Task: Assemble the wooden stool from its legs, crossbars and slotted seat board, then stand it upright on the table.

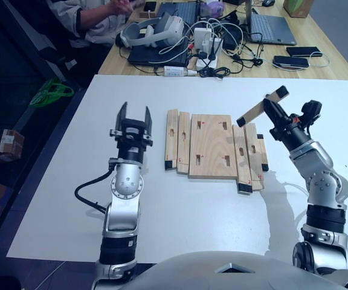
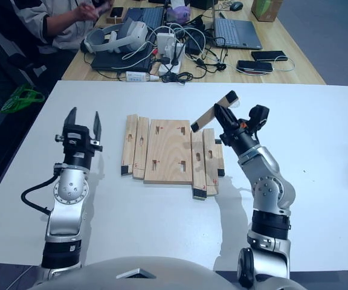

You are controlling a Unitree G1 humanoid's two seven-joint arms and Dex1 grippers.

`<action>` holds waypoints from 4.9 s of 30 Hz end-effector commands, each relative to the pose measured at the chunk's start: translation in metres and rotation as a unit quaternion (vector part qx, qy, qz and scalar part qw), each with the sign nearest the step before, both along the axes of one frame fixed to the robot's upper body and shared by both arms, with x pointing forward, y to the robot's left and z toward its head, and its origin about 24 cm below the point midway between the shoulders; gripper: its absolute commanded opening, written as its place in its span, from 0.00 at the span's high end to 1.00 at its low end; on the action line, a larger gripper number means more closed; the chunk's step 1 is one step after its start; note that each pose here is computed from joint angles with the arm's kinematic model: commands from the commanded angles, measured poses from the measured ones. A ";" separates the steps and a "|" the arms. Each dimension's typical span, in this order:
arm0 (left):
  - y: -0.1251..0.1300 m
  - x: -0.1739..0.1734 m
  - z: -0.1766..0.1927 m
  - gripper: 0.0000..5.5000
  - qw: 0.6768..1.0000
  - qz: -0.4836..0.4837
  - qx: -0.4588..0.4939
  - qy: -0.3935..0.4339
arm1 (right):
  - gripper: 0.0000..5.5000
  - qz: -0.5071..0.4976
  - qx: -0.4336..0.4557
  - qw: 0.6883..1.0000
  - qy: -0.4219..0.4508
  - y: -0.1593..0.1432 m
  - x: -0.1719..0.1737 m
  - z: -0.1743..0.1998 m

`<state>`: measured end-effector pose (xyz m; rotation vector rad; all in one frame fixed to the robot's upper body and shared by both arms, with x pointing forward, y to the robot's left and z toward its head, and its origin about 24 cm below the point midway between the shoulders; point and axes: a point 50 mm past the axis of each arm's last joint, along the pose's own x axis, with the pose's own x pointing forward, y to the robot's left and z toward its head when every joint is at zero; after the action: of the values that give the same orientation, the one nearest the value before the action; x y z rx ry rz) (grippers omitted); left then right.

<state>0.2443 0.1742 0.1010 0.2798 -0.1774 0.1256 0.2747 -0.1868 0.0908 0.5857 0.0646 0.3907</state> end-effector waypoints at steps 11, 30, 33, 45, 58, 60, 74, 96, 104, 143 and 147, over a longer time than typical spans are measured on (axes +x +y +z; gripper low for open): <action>0.011 0.002 -0.006 0.55 0.995 0.048 -0.076 0.038 | 0.93 -0.176 -0.160 0.969 0.062 -0.022 -0.019 -0.034; 0.002 -0.008 -0.019 0.55 0.990 0.066 -0.105 0.061 | 0.93 -0.132 -0.119 0.980 0.091 -0.009 -0.033 -0.030; -0.001 -0.009 -0.019 0.55 0.991 0.062 -0.105 0.063 | 0.93 -0.136 -0.109 0.981 0.083 -0.005 -0.029 -0.028; -0.003 -0.007 -0.019 0.55 0.990 0.062 -0.107 0.064 | 0.93 -0.138 -0.108 0.982 0.077 0.002 -0.024 -0.024; -0.003 -0.006 -0.018 0.55 0.991 0.064 -0.106 0.059 | 0.93 -0.122 -0.186 0.974 0.052 0.005 -0.027 -0.036; -0.003 -0.006 -0.017 0.55 0.991 0.063 -0.102 0.057 | 0.93 -0.106 -0.214 0.970 0.038 0.004 -0.034 -0.041; -0.001 -0.005 -0.015 0.55 0.993 0.060 -0.092 0.054 | 0.93 -0.056 -0.279 0.958 0.031 0.000 -0.050 -0.070; -0.005 -0.004 -0.014 0.55 0.994 0.055 -0.087 0.047 | 0.90 -0.055 -0.272 0.960 0.024 -0.005 -0.037 -0.060; -0.004 -0.005 -0.015 0.55 0.993 0.059 -0.088 0.048 | 0.90 -0.035 -0.263 0.964 -0.014 0.001 -0.039 -0.049; -0.034 -0.025 -0.033 0.55 0.980 -0.112 -0.110 0.123 | 0.90 -0.120 -0.249 0.961 0.001 0.018 -0.027 -0.059; -0.037 -0.025 -0.032 0.55 0.980 -0.117 -0.106 0.122 | 0.90 -0.123 -0.252 0.960 -0.017 0.027 -0.018 -0.057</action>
<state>0.2184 0.1394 0.0670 0.0523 0.0495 -0.1146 0.2533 -0.1653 0.0385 0.0826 0.0370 0.1259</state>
